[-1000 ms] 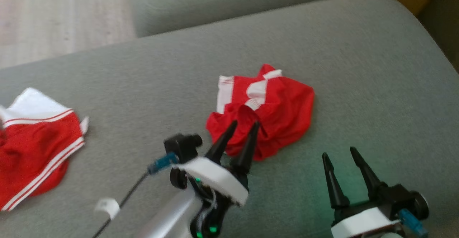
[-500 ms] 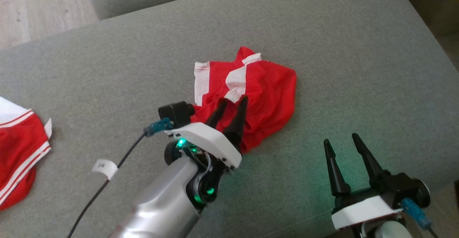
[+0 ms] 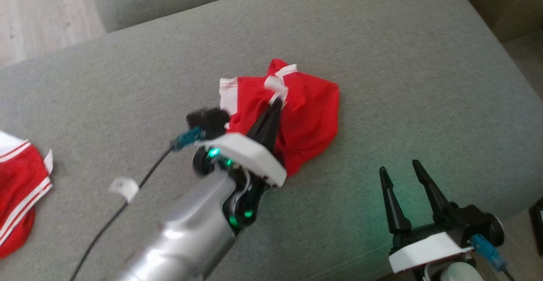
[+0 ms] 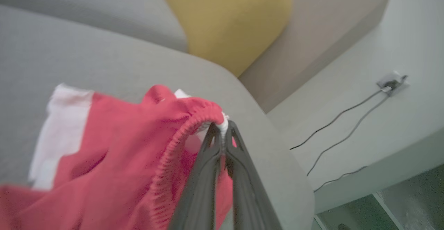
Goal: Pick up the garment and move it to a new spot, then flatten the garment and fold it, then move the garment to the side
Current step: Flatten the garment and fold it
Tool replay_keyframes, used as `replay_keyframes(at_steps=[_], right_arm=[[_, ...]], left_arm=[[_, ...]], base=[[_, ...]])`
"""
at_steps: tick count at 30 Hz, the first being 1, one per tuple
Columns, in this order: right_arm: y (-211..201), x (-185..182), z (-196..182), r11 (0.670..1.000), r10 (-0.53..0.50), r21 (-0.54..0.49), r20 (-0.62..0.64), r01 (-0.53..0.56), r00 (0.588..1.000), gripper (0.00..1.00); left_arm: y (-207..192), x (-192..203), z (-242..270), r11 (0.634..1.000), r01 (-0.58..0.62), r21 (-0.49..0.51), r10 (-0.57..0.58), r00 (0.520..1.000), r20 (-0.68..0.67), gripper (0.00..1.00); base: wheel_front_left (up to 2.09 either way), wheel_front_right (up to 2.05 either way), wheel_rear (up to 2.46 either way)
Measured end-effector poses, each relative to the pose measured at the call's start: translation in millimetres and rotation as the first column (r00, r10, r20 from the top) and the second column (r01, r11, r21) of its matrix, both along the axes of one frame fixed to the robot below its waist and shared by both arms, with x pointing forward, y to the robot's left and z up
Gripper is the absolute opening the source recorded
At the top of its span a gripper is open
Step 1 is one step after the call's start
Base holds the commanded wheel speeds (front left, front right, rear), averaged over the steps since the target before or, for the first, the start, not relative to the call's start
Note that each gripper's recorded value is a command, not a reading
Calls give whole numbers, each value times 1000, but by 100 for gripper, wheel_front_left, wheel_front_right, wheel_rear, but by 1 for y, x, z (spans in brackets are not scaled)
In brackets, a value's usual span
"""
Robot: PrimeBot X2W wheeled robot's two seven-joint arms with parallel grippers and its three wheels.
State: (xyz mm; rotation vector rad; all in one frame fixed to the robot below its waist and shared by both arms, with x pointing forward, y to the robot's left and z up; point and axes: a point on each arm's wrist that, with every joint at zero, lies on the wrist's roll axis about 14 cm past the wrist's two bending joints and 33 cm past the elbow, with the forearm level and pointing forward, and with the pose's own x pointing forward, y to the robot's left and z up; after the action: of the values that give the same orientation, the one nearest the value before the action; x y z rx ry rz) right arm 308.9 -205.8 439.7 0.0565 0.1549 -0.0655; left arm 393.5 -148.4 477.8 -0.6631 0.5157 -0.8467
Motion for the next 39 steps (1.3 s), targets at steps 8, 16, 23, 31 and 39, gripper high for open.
replay_keyframes(at_steps=[8, 16, 23, 31, 39], right_arm=[[-12, -14, 15, 998, -60, 31, 54, 59, 997, 100], [-24, -28, 30, 993, -115, 53, 112, 110, 987, 100], [-14, -9, 31, 998, -58, 41, 115, 54, 992, 100], [13, 25, 14, 996, 48, 65, 70, -52, 996, 100], [52, 57, -31, 973, 226, 72, -68, -221, 972, 100]], left_arm=[[-61, -8, 108, 954, 300, 20, -288, 891, 351, 0], [-84, -26, 223, 909, 415, 40, -362, 737, 570, 0], [-5, -15, 122, 920, 361, 155, -393, 847, 357, 0], [119, -25, -7, 944, 139, 299, -181, 976, 118, 0], [177, -9, -23, 927, -31, 375, -35, 986, 166, 0]], base=[[0, 0, 0], [0, 0, 0], [0, 0, 0], [0, 0, 0], [0, 0, 0]])
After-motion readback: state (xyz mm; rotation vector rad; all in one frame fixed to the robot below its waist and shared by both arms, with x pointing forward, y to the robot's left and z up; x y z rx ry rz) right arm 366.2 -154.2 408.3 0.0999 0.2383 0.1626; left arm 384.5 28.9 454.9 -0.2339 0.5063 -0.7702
